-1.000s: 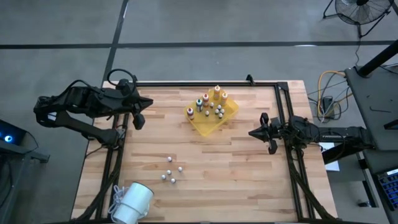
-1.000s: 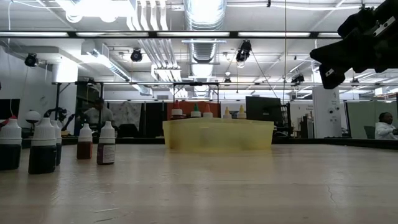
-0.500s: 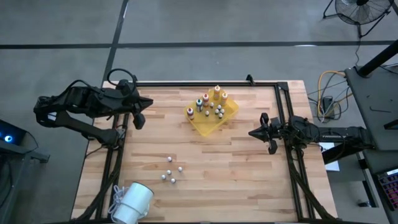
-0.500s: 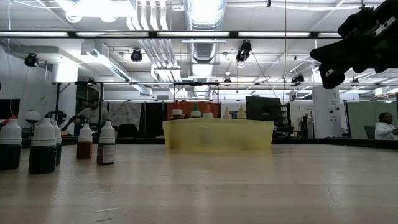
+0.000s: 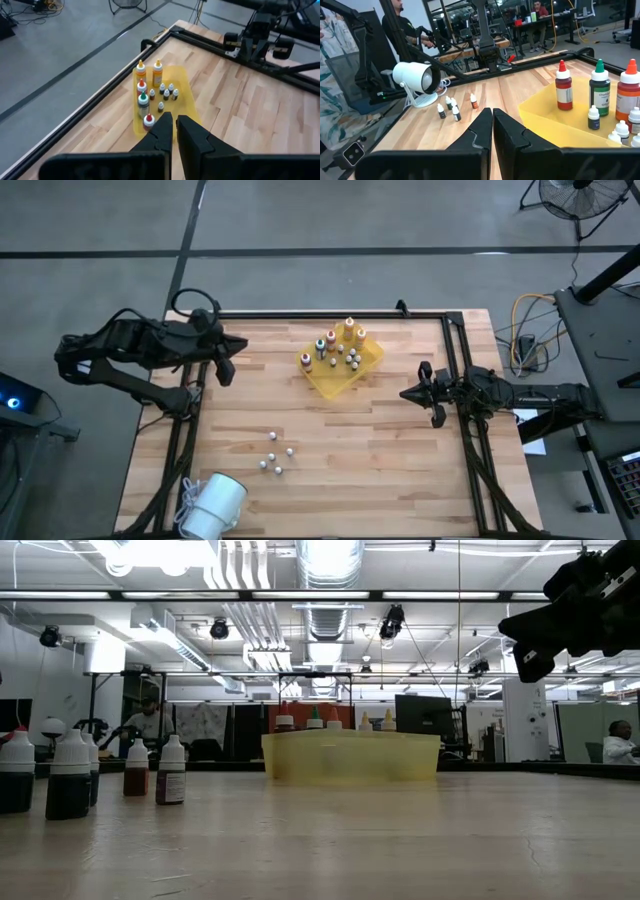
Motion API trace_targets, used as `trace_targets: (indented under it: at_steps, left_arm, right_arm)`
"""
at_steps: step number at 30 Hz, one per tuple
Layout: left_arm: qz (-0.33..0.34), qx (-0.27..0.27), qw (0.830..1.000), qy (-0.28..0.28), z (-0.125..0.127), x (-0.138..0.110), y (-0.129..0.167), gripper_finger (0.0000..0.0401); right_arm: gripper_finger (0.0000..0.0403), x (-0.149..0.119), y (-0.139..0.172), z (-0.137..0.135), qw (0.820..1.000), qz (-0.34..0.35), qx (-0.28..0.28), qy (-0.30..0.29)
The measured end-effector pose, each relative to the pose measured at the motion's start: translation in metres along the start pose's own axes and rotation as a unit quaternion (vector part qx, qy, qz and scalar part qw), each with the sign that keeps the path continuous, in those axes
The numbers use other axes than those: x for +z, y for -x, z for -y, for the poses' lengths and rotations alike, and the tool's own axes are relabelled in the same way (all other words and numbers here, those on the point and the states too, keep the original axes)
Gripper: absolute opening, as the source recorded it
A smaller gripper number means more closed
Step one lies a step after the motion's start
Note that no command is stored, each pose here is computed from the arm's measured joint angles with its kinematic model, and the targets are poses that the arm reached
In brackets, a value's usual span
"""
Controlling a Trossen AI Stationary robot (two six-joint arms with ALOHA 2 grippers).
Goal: Pick & Place food coloring
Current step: Put the small orange food coloring bottle into the yellow bin
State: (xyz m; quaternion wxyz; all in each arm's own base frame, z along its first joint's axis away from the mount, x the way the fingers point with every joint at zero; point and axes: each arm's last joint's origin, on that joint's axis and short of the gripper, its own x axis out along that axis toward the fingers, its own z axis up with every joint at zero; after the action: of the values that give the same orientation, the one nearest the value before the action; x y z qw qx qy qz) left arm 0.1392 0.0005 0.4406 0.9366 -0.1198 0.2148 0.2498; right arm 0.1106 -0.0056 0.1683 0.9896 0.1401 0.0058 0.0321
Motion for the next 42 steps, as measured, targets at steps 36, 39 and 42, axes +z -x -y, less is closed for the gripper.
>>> trace_targets:
  at_steps: [36,39,42]
  left_arm:
    - [-0.079,0.050,0.995,-0.043,0.055,-0.010,-0.100,0.0000]
    - [-0.095,0.059,0.993,-0.049,0.061,-0.014,-0.113,0.0000]
    - [-0.105,0.063,0.991,-0.053,0.064,-0.017,-0.122,0.0000]
  right_arm:
    - [0.0009,0.000,0.000,0.000,1.000,0.000,0.000,0.000]
    - [0.0009,0.000,0.000,0.000,1.000,0.000,0.000,0.000]
    - [0.0009,0.000,0.000,0.000,1.000,0.000,0.000,0.000]
